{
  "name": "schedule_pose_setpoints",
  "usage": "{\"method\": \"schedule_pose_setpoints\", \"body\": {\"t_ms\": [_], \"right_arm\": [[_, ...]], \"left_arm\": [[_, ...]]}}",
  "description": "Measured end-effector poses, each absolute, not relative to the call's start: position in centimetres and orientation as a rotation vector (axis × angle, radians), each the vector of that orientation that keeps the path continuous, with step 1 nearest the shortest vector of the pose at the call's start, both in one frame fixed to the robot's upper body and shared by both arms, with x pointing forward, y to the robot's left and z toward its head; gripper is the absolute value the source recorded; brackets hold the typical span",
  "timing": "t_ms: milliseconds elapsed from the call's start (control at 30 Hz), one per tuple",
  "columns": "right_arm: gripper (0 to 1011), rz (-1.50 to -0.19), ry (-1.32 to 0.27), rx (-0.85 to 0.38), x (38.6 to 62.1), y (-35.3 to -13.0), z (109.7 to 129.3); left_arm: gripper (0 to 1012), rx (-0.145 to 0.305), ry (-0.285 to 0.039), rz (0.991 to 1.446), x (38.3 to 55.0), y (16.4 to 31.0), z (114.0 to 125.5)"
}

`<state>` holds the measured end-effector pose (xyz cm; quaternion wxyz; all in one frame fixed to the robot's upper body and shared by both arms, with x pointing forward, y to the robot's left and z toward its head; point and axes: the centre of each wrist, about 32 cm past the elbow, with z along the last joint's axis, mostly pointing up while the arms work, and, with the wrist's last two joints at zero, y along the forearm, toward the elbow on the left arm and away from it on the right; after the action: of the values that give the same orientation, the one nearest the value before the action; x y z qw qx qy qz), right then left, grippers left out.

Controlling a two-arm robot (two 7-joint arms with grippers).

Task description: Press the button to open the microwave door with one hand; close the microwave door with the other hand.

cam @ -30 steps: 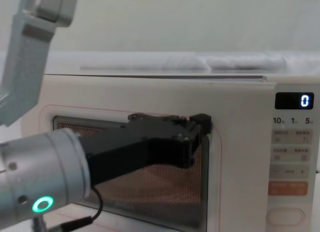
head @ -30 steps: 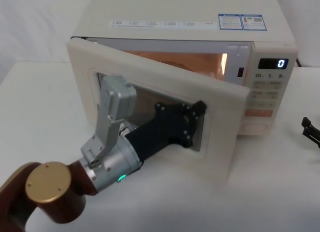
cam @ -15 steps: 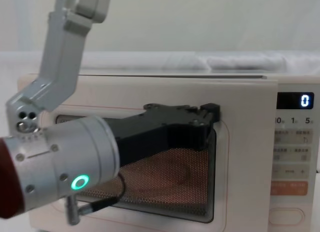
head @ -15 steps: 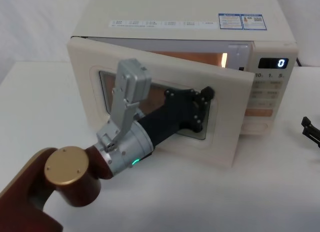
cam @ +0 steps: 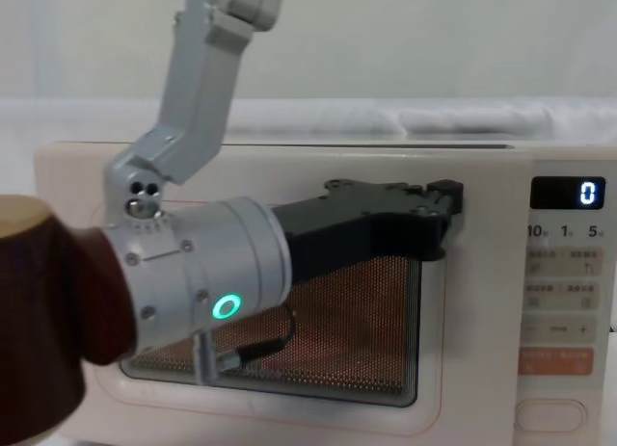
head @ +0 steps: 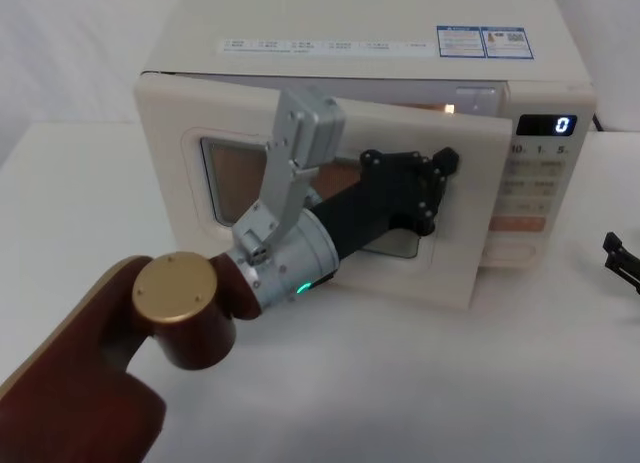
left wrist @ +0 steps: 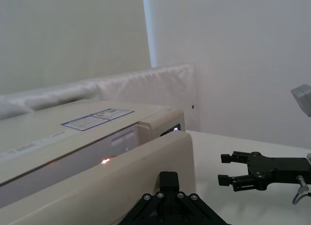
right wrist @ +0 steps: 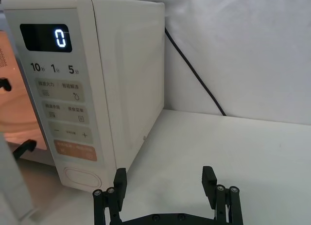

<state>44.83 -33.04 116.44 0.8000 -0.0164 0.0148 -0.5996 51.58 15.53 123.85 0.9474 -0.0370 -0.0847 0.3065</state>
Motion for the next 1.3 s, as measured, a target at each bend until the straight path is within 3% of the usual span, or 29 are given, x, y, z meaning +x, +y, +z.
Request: {"method": "schedule_pose_setpoints", "body": {"t_ms": [433,867,1300], "right_arm": [[1002,-1.286,0.032,-0.035,44.8,-33.0,116.4],[1002,-1.286,0.032,-0.035,44.8,-33.0,116.4],[1002,-1.286,0.032,-0.035,44.8,-33.0,116.4]], "left_arm": [[0,-0.078,-0.167,0.644,53.5,13.9,124.0],[0,-0.084,-0.158,0.698,54.5,13.2,124.2],[0,-0.088,-0.155,0.701,55.5,12.8,124.6]]}}
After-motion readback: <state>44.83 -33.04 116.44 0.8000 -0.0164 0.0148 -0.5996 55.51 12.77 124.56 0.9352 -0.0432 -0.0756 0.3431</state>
